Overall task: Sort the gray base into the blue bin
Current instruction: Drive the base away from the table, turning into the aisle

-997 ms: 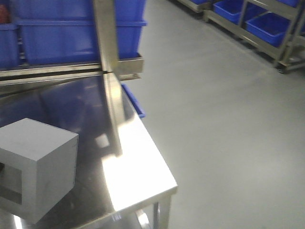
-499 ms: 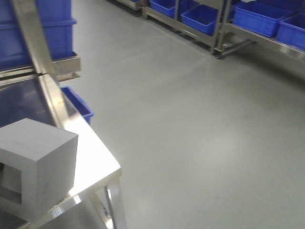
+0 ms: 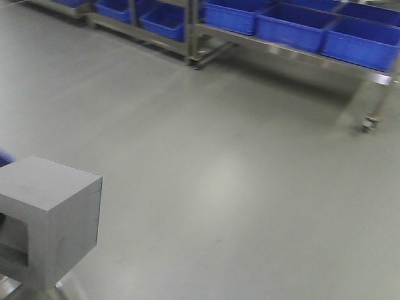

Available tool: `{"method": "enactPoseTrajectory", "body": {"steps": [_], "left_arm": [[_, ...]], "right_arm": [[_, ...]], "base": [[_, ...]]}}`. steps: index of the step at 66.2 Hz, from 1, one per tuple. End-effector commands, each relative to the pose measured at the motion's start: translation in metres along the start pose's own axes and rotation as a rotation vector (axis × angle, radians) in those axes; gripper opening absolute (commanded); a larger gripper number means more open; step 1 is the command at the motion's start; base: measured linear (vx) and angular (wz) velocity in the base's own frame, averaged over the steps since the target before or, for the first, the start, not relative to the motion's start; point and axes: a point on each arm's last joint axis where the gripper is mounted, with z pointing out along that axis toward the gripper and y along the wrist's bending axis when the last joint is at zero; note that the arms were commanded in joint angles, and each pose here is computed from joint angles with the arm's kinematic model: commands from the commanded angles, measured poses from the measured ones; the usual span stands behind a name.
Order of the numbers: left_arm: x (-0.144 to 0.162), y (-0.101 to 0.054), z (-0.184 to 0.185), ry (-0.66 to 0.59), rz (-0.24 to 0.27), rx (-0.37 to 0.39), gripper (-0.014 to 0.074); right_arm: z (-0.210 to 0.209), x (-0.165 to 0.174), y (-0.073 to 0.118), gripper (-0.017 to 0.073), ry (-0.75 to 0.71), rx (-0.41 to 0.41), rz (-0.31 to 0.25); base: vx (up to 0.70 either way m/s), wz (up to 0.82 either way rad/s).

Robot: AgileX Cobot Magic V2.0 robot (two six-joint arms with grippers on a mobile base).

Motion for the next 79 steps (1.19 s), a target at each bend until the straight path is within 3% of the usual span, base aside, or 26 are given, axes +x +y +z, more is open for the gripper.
{"method": "enactPoseTrajectory", "body": {"steps": [1,45,79], "left_arm": [[-0.0194,-0.0020,0.0001,-0.133,-0.012,0.016,-0.0006],[-0.0194,-0.0020,0.0001,-0.133,-0.012,0.016,-0.0006],[-0.0194,-0.0020,0.0001,-0.133,-0.012,0.016,-0.0006]], "right_arm": [[-0.0001,-0.0025,0.0000,-0.0009,-0.071,0.003,-0.011],[-0.0001,-0.0025,0.0000,-0.0009,-0.071,0.003,-0.011],[-0.0001,-0.0025,0.0000,-0.0009,-0.071,0.003,-0.011]], "base": [[0.02,-0.76],[0.09,-0.70],[0.27,-0.26]]}}
